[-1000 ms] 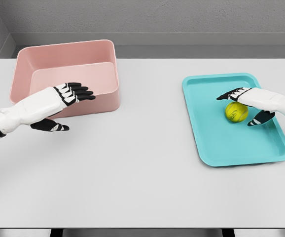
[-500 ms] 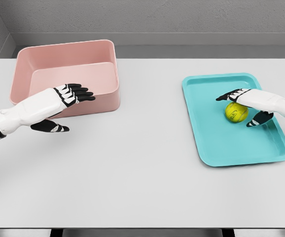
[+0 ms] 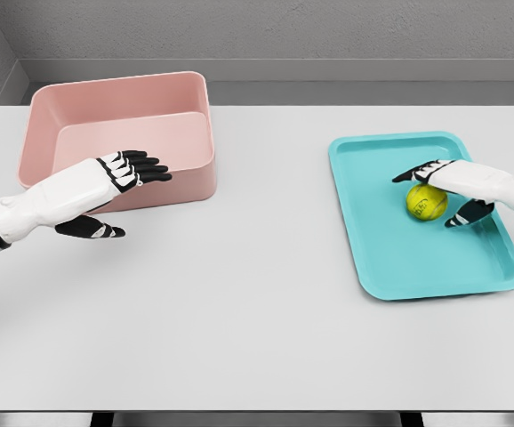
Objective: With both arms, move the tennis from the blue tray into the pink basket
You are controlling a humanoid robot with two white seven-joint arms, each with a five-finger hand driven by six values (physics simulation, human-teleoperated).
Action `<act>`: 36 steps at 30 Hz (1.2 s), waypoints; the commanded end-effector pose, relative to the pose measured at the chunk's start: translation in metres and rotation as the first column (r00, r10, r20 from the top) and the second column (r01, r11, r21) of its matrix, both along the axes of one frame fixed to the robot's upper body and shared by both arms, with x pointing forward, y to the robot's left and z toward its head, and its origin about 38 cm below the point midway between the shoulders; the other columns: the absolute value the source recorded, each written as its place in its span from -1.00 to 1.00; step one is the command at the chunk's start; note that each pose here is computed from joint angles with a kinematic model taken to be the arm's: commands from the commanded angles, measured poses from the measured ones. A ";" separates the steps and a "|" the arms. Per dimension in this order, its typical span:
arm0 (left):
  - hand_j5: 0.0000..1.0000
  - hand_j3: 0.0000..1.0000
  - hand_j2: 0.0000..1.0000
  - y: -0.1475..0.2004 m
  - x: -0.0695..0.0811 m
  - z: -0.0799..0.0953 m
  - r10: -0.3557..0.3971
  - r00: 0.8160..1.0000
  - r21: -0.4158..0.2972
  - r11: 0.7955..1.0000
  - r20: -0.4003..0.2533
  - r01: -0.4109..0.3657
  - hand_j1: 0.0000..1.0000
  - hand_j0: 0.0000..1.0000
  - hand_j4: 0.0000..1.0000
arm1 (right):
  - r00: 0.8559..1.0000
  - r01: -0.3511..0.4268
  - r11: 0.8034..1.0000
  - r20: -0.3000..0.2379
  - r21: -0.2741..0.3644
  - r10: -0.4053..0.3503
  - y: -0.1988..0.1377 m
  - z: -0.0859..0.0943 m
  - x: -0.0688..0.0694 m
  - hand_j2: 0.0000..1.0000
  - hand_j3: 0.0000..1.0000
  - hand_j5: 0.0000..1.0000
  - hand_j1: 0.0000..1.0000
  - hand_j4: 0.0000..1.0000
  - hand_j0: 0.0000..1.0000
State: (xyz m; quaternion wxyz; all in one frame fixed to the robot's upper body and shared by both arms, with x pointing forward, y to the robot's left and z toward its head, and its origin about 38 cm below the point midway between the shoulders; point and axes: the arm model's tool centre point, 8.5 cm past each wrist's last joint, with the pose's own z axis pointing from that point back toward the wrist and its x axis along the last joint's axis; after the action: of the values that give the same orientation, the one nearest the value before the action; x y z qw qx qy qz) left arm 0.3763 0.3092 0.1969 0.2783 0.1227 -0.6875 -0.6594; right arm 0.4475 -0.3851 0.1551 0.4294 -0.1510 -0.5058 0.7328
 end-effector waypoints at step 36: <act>1.00 1.00 1.00 -0.002 -0.001 0.000 -0.003 1.000 -0.010 1.000 -0.004 0.003 1.00 1.00 1.00 | 1.000 0.005 1.000 0.022 0.009 -0.005 0.001 0.004 0.003 0.11 0.11 0.11 0.11 0.11 0.11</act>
State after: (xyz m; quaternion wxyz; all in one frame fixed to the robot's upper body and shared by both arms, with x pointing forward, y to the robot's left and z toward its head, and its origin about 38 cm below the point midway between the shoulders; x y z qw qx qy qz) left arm 0.3756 0.3073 0.1962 0.2779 0.1198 -0.6887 -0.6589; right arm 0.4503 -0.3832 0.1570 0.4250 -0.1570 -0.5081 0.7325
